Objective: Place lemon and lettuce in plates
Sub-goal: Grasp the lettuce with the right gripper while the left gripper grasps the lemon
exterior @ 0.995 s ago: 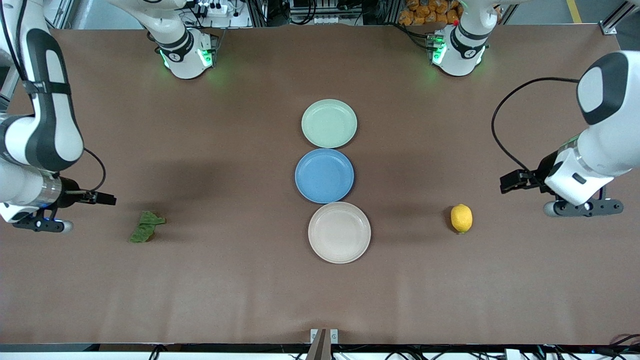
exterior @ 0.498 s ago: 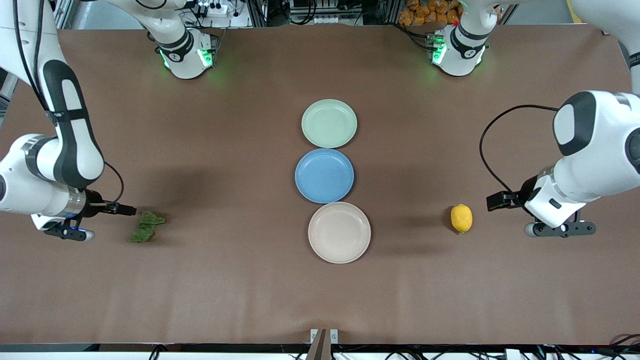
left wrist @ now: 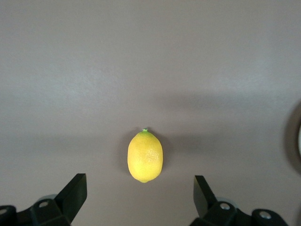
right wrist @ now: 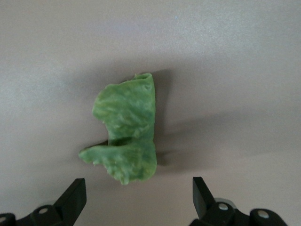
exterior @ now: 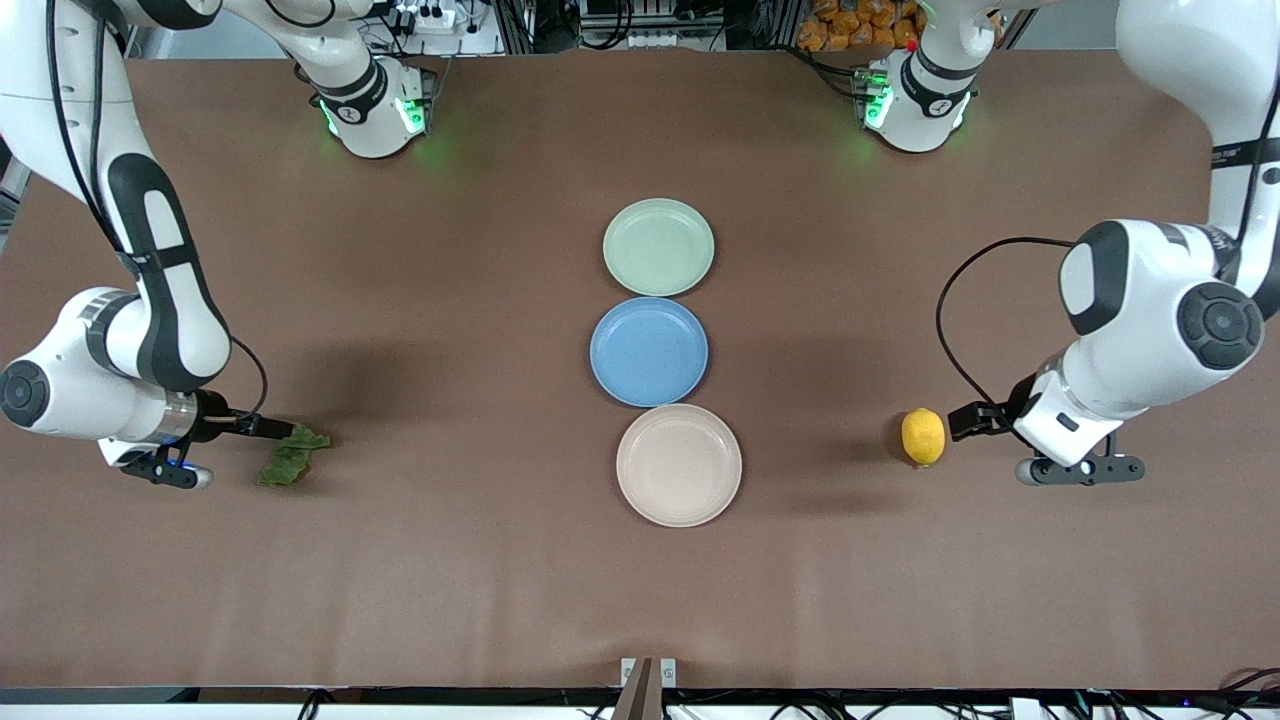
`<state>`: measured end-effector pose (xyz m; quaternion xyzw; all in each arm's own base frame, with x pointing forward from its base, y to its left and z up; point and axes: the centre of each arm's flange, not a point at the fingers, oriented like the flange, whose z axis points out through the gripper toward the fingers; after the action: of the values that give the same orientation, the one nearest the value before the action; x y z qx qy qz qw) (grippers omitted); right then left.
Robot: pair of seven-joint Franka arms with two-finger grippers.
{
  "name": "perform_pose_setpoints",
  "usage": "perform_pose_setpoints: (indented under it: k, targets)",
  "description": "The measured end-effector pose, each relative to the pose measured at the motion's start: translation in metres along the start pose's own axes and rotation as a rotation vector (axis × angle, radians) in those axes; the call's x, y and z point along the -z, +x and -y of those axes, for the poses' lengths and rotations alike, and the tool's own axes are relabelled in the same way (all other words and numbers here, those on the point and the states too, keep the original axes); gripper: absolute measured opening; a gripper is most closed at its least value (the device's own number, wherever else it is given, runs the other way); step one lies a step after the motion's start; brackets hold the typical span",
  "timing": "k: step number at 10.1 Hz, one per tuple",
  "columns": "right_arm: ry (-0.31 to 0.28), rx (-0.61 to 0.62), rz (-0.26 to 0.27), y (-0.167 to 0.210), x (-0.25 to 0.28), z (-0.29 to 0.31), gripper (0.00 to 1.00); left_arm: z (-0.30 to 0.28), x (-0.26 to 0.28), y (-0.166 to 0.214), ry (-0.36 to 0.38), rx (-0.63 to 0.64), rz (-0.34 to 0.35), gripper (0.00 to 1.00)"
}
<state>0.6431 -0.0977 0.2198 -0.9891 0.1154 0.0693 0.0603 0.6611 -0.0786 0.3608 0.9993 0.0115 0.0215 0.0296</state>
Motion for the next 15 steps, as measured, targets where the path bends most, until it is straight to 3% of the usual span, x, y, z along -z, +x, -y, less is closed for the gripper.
perform_pose_setpoints:
  k: [6, 12, 15]
  targets:
    - [-0.01, 0.037, 0.015, 0.0, -0.03, 0.022, 1.0, -0.011, -0.093, -0.002, -0.012, 0.004, 0.017, 1.0]
    - [-0.018, 0.056, 0.025, 0.001, -0.047, 0.022, 0.97, -0.011, -0.143, -0.021, -0.013, 0.001, 0.034, 1.0]
    - [-0.025, 0.062, 0.024, 0.001, -0.049, 0.024, 0.52, -0.008, -0.173, -0.034, -0.002, -0.018, 0.014, 1.0]
